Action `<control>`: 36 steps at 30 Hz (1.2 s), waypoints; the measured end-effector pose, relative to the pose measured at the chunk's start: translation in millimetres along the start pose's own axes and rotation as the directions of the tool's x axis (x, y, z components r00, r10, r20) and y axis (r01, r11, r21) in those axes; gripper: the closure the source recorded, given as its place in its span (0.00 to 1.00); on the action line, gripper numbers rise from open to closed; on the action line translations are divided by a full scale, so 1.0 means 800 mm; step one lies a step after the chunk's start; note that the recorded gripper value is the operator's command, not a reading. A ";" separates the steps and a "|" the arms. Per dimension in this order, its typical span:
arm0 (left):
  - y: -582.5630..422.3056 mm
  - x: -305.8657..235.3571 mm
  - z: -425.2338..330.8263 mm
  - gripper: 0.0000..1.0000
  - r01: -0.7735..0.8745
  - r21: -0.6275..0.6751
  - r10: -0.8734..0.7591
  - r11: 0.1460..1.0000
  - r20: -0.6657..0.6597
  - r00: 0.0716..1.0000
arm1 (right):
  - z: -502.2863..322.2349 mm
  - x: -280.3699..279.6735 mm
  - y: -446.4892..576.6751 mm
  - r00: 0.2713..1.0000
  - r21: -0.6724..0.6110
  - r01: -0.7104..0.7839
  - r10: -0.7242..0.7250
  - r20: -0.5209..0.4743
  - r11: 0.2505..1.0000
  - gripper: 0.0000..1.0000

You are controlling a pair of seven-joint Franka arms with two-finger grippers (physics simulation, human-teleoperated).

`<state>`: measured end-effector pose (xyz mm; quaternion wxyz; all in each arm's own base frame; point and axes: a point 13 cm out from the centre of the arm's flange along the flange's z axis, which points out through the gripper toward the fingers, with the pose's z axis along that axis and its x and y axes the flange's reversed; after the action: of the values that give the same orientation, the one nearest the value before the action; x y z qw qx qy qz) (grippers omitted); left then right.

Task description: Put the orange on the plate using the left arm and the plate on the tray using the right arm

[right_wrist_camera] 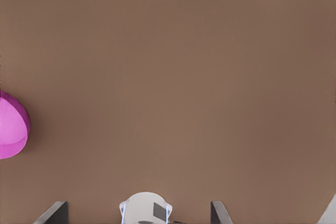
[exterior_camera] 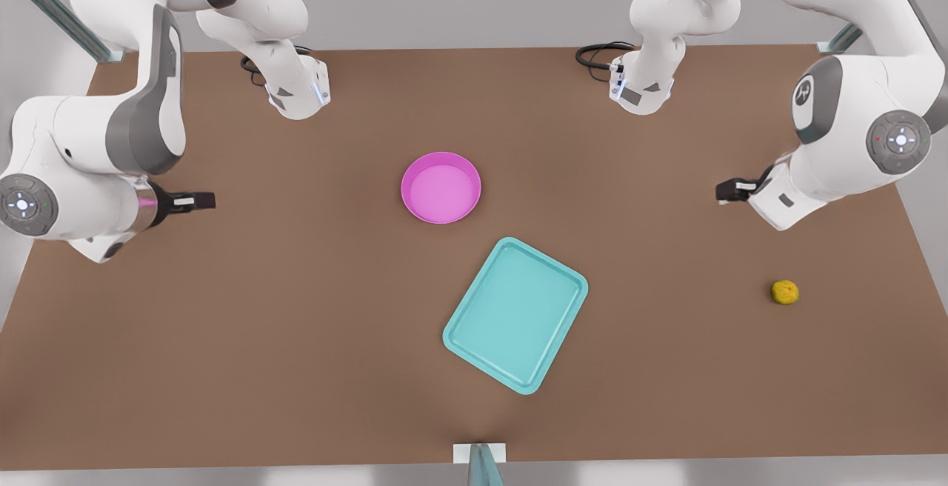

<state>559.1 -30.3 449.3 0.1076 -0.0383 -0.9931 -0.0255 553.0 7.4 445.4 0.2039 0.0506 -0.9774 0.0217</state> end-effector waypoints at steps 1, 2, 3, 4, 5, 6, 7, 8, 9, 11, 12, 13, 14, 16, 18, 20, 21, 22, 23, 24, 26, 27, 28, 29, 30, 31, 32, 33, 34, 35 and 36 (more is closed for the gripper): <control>0.000 -0.005 0.000 0.00 0.002 0.000 -0.002 1.000 0.012 1.000 | -0.002 -0.003 0.001 1.000 0.001 0.002 -0.002 0.012 1.000 0.00; 0.001 -0.012 0.009 0.00 0.005 0.000 -0.005 1.000 0.010 1.000 | -0.004 -0.005 0.001 1.000 0.001 0.004 -0.004 0.021 1.000 0.00; 0.012 -0.028 0.045 0.00 0.023 -0.002 -0.023 1.000 -0.032 0.999 | -0.005 -0.007 0.001 1.000 0.001 0.005 -0.005 0.029 1.000 0.00; 0.052 -0.051 0.101 0.00 0.079 0.003 -0.078 0.997 -0.085 0.993 | -0.006 -0.009 0.001 0.999 0.002 0.006 -0.006 0.034 1.000 0.00; 0.107 -0.073 0.166 0.00 0.148 0.012 -0.146 0.989 -0.129 0.981 | -0.007 -0.011 0.001 0.999 0.002 0.007 -0.007 0.042 1.000 0.00; 0.155 -0.089 0.228 0.00 0.201 0.026 -0.195 0.979 -0.158 0.968 | -0.012 -0.014 0.002 0.999 0.002 0.009 -0.009 0.054 1.000 0.00; 0.191 -0.100 0.275 0.00 0.232 0.039 -0.222 0.972 -0.166 0.961 | -0.014 -0.017 0.003 0.998 0.002 0.011 -0.011 0.061 1.000 0.00; 0.213 -0.109 0.306 0.00 0.242 0.048 -0.232 0.969 -0.158 0.960 | -0.015 -0.018 0.003 0.998 0.003 0.013 -0.013 0.066 1.000 0.00; 0.225 -0.119 0.330 0.00 0.239 0.053 -0.229 0.970 -0.145 0.963 | -0.016 -0.019 0.004 0.998 0.003 0.014 -0.014 0.069 1.000 0.00; 0.241 -0.136 0.367 0.00 0.224 0.053 -0.217 0.973 -0.113 0.970 | -0.016 -0.021 0.004 0.997 0.003 0.016 -0.016 0.072 1.000 0.00; 0.251 -0.137 0.388 0.00 0.221 0.051 -0.215 0.974 -0.100 0.971 | -0.015 -0.021 0.004 0.997 0.003 0.016 -0.017 0.073 1.000 0.00; 0.269 -0.138 0.407 0.00 0.225 0.046 -0.221 0.973 -0.083 0.972 | -0.015 -0.021 0.004 0.997 0.004 0.017 -0.017 0.074 1.000 0.00; 0.291 -0.138 0.424 0.00 0.234 0.045 -0.231 0.971 -0.063 0.971 | -0.015 -0.022 0.004 0.997 0.004 0.018 -0.018 0.074 1.000 0.00; 0.324 -0.141 0.448 0.00 0.236 0.041 -0.235 0.971 -0.023 0.972 | -0.015 -0.023 0.004 0.997 0.004 0.019 -0.020 0.075 1.000 0.00; 0.343 -0.149 0.462 0.00 0.219 0.035 -0.220 0.975 0.017 0.975 | -0.013 -0.025 0.012 0.997 0.010 0.030 -0.030 0.071 1.000 0.00; 0.351 -0.157 0.467 0.00 0.194 0.027 -0.195 0.981 0.051 0.979 | -0.012 -0.027 0.016 0.997 0.014 0.036 -0.037 0.070 0.999 0.00; 0.353 -0.161 0.470 0.00 0.181 0.023 -0.183 0.983 0.064 0.981 | -0.012 -0.027 0.016 0.997 0.015 0.037 -0.038 0.069 0.999 0.00; 0.354 -0.166 0.472 0.00 0.169 0.019 -0.170 0.985 0.078 0.982 | -0.012 -0.028 0.016 0.997 0.015 0.037 -0.038 0.069 0.999 0.00; 0.356 -0.169 0.474 0.00 0.158 0.016 -0.159 0.987 0.090 0.983 | -0.012 -0.028 0.016 0.997 0.016 0.037 -0.038 0.069 0.999 0.00; 0.356 -0.172 0.476 0.00 0.147 0.013 -0.148 0.989 0.100 0.984 | -0.011 -0.028 0.016 0.997 0.016 0.038 -0.039 0.069 0.999 0.00; 0.357 -0.177 0.484 0.00 0.127 0.009 -0.127 0.992 0.111 0.986 | -0.011 -0.028 0.016 0.997 0.017 0.038 -0.039 0.068 0.999 0.00; 0.357 -0.178 0.486 0.00 0.118 0.007 -0.118 0.993 0.116 0.986 | -0.011 -0.027 0.015 0.997 0.017 0.037 -0.038 0.068 0.999 0.00; 0.357 -0.178 0.489 0.00 0.108 0.006 -0.108 0.994 0.116 0.987 | -0.011 -0.027 0.016 0.997 0.017 0.038 -0.039 0.068 0.999 0.00; 0.355 -0.176 0.496 0.00 0.100 0.008 -0.100 0.995 0.110 0.989 | -0.011 -0.027 0.015 0.997 0.017 0.038 -0.039 0.068 0.999 0.00; 0.354 -0.174 0.500 0.00 0.091 0.009 -0.092 0.996 0.107 0.990 | -0.011 -0.028 0.016 0.997 0.018 0.038 -0.039 0.068 0.999 0.00; 0.353 -0.173 0.505 0.00 0.084 0.009 -0.084 0.996 0.104 0.991 | -0.011 -0.028 0.015 0.997 0.017 0.038 -0.039 0.067 0.999 0.00; 0.353 -0.172 0.508 0.00 0.077 0.010 -0.078 0.997 0.102 0.992 | -0.010 -0.028 0.016 0.997 0.017 0.039 -0.040 0.066 0.999 0.00; 0.353 -0.172 0.511 0.17 0.071 0.009 -0.072 0.997 0.102 0.992 | -0.010 -0.028 0.016 0.997 0.017 0.039 -0.040 0.066 0.999 0.00; 0.354 -0.172 0.511 0.28 0.065 0.007 -0.066 0.998 0.103 0.993 | -0.010 -0.029 0.016 0.997 0.017 0.039 -0.040 0.065 0.999 0.00; 0.355 -0.173 0.511 0.28 0.060 0.005 -0.060 0.998 0.104 0.993 | -0.010 -0.029 0.016 0.997 0.017 0.040 -0.041 0.065 0.999 0.00; 0.355 -0.173 0.511 0.28 0.055 0.004 -0.055 0.998 0.105 0.993 | -0.009 -0.029 0.016 0.997 0.017 0.040 -0.041 0.065 0.999 0.00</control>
<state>630.4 266.8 32.5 0.0543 -0.0123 -0.9981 -0.0260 575.5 22.6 442.8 0.1719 0.0726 -0.9821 0.0235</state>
